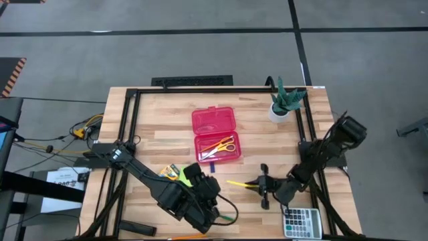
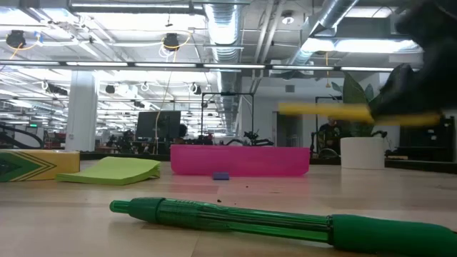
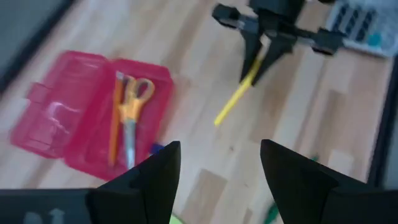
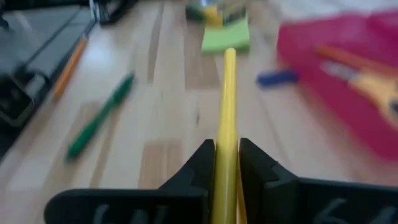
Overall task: Pack school essentials
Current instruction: Put the yellow marker into the supply box
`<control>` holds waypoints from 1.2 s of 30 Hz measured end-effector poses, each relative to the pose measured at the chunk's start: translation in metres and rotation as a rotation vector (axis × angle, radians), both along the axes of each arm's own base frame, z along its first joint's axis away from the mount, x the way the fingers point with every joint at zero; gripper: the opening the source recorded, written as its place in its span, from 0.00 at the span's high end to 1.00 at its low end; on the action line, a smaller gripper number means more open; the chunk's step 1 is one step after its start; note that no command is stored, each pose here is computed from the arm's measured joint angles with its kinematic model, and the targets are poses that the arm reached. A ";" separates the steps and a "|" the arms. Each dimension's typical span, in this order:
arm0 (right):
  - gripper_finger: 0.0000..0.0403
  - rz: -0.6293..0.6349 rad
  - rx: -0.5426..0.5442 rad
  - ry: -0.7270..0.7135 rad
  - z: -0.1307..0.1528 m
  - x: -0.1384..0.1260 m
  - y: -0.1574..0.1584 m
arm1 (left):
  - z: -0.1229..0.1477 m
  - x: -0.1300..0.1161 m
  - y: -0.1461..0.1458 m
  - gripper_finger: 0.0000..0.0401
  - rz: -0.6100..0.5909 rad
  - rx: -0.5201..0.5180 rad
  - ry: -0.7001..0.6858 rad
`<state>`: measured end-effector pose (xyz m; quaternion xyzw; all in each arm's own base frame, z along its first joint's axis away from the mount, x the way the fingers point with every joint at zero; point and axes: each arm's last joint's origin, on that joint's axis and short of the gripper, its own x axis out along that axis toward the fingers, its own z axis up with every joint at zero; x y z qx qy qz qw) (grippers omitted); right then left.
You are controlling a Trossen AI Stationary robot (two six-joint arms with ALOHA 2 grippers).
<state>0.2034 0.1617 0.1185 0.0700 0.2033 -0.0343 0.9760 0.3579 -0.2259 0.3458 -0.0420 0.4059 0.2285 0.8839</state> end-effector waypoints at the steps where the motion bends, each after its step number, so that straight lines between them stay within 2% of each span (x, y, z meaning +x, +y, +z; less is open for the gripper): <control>1: 0.88 -0.002 -0.007 -0.018 0.007 0.002 -0.004 | 0.002 -0.001 0.000 0.46 0.013 0.010 -0.020; 4: 0.88 -0.012 -0.015 -0.085 0.029 0.007 -0.015 | 0.005 -0.007 0.002 0.46 0.105 0.042 -0.083; 9: 0.87 -0.033 -0.023 -0.218 0.068 0.006 -0.031 | 0.011 -0.015 -0.003 0.46 0.255 0.063 -0.279; 14: 0.87 -0.070 -0.009 -0.354 0.105 -0.003 -0.048 | 0.027 -0.014 -0.006 0.46 0.312 0.031 -0.477; 17: 0.87 -0.077 -0.006 -0.427 0.124 -0.011 -0.055 | 0.035 -0.002 -0.003 0.46 0.330 -0.039 -0.560; 20: 0.87 -0.085 -0.006 -0.505 0.140 -0.019 -0.062 | 0.045 0.020 0.009 0.46 0.255 -0.168 -0.558; 22: 0.87 -0.092 -0.001 -0.563 0.151 -0.025 -0.066 | 0.054 0.035 0.016 0.46 0.192 -0.201 -0.607; 29: 0.87 -0.091 0.016 -0.741 0.180 -0.047 -0.073 | 0.097 0.070 0.045 0.46 -0.169 -0.131 -0.830; 33: 0.87 -0.087 -0.007 -0.820 0.193 -0.060 -0.076 | 0.114 0.074 0.062 0.46 -0.249 -0.078 -0.930; 36: 0.87 -0.093 -0.033 -0.852 0.199 -0.066 -0.079 | 0.118 0.077 0.077 0.46 -0.252 -0.007 -0.926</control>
